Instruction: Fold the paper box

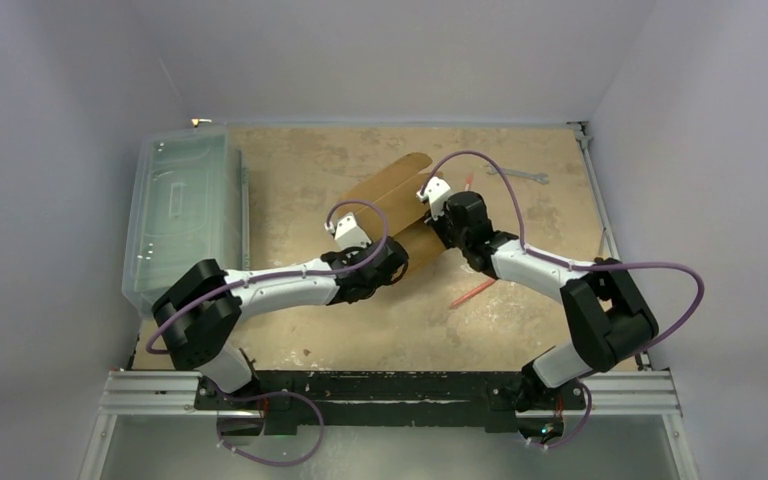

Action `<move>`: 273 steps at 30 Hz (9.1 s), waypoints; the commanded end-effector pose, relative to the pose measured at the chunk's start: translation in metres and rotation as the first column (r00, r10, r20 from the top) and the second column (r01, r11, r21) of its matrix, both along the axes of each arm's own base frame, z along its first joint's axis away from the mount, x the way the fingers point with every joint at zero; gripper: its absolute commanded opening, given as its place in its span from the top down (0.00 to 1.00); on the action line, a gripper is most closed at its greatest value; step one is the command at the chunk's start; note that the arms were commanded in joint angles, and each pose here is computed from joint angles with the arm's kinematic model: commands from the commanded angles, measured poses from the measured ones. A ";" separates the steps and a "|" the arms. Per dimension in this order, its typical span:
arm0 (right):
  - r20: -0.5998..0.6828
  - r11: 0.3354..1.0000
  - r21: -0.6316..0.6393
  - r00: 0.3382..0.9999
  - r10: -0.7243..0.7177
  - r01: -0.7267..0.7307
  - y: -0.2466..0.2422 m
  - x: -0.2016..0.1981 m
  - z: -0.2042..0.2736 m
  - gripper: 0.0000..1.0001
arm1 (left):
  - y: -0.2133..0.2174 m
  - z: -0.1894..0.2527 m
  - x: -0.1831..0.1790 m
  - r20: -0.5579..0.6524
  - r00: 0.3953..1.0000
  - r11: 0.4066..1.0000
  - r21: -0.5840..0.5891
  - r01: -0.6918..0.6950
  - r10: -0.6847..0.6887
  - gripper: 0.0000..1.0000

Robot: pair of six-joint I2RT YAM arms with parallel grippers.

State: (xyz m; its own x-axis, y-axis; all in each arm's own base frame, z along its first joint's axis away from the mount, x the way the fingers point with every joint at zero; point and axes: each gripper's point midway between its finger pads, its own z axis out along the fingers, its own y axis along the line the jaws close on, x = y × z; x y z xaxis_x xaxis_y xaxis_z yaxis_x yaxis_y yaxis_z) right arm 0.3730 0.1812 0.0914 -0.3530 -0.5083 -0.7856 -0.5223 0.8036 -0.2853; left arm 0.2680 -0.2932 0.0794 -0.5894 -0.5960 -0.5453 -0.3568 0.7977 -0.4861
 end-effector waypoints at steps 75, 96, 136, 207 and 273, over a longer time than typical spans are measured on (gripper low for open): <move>0.122 0.978 0.102 0.978 0.167 -0.180 -0.034 -0.025 0.091 0.15 | -0.018 0.030 0.008 0.148 0.988 0.997 0.069 -0.044 0.033 1.00; 0.048 0.993 0.054 0.993 0.104 -0.107 -0.020 -0.013 0.066 0.96 | -0.023 0.035 0.006 0.129 0.991 0.998 0.046 -0.042 0.036 1.00; 0.130 0.792 0.104 0.798 0.589 -0.602 -0.031 -0.107 0.134 0.01 | 0.024 -0.007 0.008 -0.347 0.819 0.771 0.305 0.559 -0.457 1.00; 0.059 0.792 0.144 0.804 0.592 -0.594 -0.031 -0.103 0.111 0.01 | 0.080 -0.002 0.043 -0.149 0.959 0.837 0.470 0.283 -0.240 0.66; -0.098 0.930 0.367 0.995 0.036 0.002 0.047 -0.022 0.021 1.00 | 0.061 0.012 -0.003 0.288 0.954 0.888 0.456 -0.064 -0.080 1.00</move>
